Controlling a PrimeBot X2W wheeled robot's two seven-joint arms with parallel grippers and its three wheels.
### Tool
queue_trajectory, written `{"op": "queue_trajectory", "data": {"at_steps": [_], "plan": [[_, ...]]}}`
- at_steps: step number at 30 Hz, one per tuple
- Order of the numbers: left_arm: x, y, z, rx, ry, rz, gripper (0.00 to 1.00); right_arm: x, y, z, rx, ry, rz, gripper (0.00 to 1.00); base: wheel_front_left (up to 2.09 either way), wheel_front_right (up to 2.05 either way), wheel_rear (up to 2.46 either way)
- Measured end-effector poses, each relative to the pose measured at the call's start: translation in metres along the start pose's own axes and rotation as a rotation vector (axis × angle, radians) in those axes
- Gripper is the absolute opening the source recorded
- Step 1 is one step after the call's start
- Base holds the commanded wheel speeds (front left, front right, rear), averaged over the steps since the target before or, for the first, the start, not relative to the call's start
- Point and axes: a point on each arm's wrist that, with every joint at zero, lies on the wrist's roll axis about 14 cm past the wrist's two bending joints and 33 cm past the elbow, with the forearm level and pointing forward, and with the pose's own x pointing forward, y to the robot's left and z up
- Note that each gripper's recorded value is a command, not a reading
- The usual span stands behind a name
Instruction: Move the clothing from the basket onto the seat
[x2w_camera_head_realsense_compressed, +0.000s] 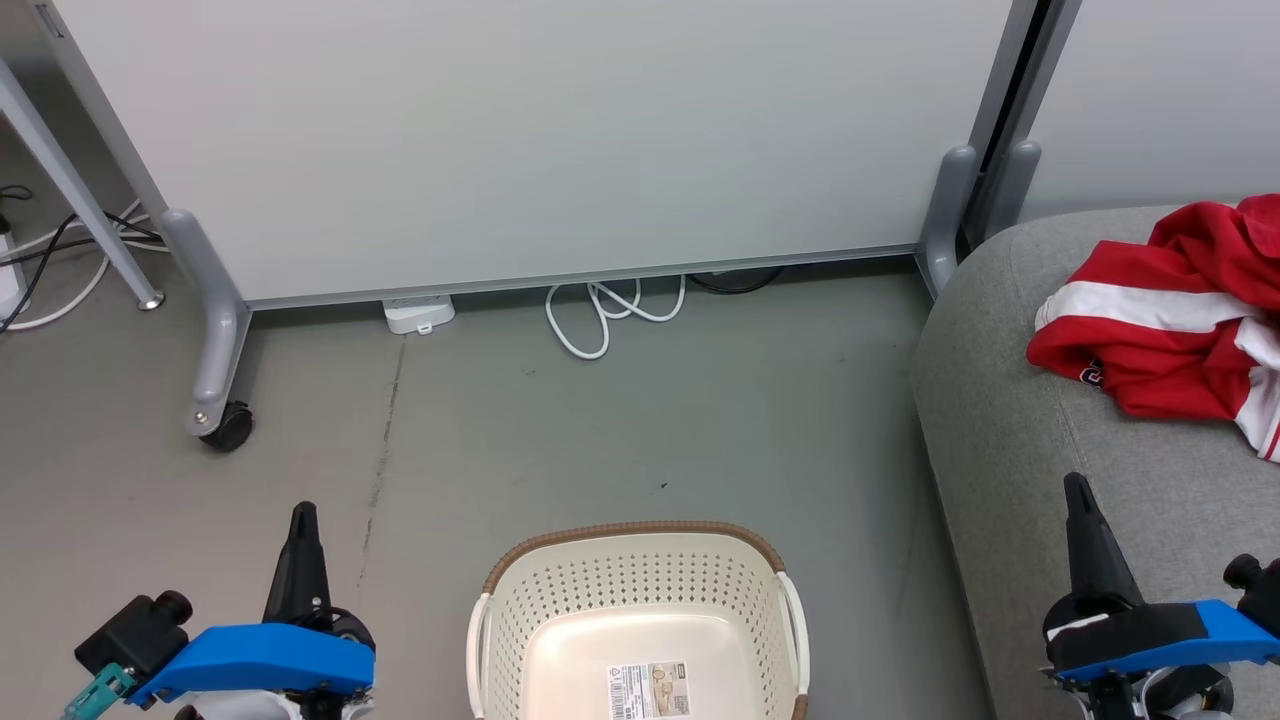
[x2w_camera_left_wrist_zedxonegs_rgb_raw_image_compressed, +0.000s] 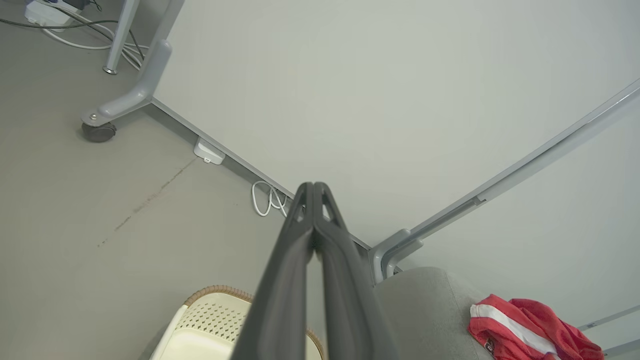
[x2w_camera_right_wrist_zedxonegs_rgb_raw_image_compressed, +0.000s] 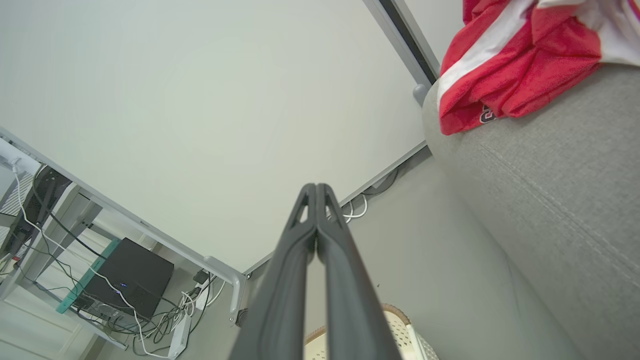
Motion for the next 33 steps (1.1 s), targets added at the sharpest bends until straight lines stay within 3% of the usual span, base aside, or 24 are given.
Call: {"op": "queue_trajectory", "data": {"at_steps": [33], "plan": [[0.008,-0.008,0.012,-0.401,-0.003,-0.022,0.00,-0.001,-0.001,0.004,0.417,0.013,-0.010,0.00,0.00,0.00,0.00]]}}
